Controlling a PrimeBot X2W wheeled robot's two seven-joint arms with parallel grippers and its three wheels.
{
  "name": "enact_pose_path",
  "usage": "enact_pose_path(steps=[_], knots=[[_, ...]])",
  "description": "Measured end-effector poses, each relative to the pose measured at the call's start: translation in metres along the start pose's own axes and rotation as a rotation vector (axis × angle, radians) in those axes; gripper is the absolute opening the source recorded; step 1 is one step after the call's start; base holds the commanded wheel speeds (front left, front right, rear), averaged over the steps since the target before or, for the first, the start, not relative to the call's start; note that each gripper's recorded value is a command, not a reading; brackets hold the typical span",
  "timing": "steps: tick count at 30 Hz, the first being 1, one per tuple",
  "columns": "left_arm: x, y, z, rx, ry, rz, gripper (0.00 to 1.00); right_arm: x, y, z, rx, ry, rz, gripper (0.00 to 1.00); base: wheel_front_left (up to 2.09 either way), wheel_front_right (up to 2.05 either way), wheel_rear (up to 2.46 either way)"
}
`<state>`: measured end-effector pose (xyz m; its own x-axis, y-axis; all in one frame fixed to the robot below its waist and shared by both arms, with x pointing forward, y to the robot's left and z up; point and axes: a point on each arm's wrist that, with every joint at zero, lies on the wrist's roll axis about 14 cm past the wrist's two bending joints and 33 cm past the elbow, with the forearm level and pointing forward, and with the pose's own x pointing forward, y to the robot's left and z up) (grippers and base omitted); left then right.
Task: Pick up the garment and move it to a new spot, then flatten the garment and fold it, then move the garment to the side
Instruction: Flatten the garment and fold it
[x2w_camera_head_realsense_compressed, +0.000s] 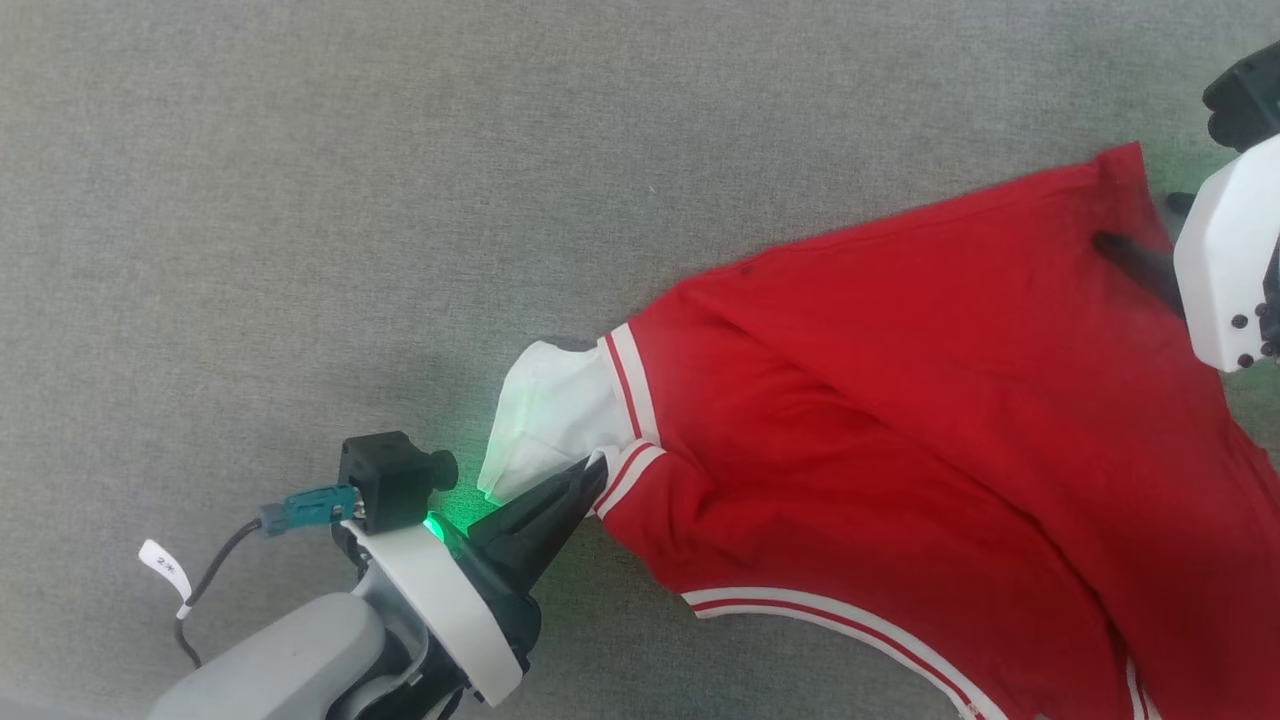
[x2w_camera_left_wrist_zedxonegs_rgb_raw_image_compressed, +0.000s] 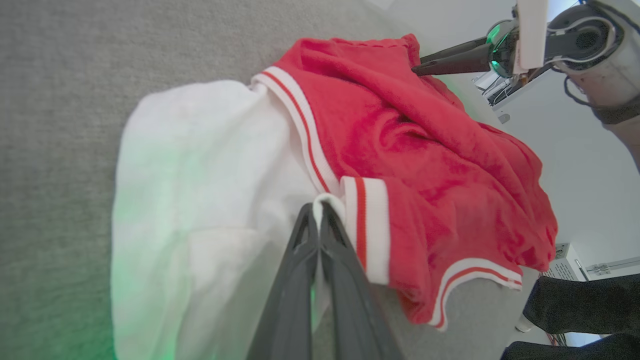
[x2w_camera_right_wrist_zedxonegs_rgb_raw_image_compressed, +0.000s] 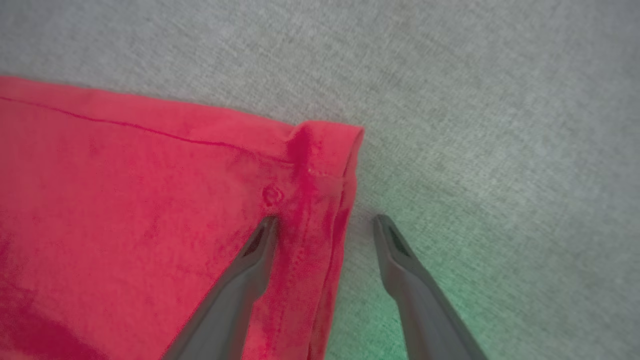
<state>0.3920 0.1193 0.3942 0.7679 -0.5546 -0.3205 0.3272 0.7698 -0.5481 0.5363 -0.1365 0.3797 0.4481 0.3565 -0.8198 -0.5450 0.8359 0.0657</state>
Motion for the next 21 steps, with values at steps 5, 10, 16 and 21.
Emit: enact_pose_path(steps=[5,10,16,21], knots=[[-0.001,0.0,0.006,0.007,-0.017,0.004,0.0,-0.002,0.004,0.001,0.002,0.004,0.02,0.0,0.0,0.0,0.0],[-0.002,-0.003,0.017,0.023,-0.048,-0.003,0.0,-0.01,-0.001,0.013,0.057,-0.076,0.008,0.0,0.0,0.0,0.0],[0.002,-0.007,0.049,0.062,-0.113,-0.027,0.0,-0.037,-0.028,0.047,0.174,-0.275,-0.05,0.0,0.0,0.0,0.0],[0.02,-0.017,0.108,0.088,-0.221,-0.091,0.0,-0.068,-0.068,0.077,0.282,-0.464,-0.142,0.0,0.0,0.0,0.0]])
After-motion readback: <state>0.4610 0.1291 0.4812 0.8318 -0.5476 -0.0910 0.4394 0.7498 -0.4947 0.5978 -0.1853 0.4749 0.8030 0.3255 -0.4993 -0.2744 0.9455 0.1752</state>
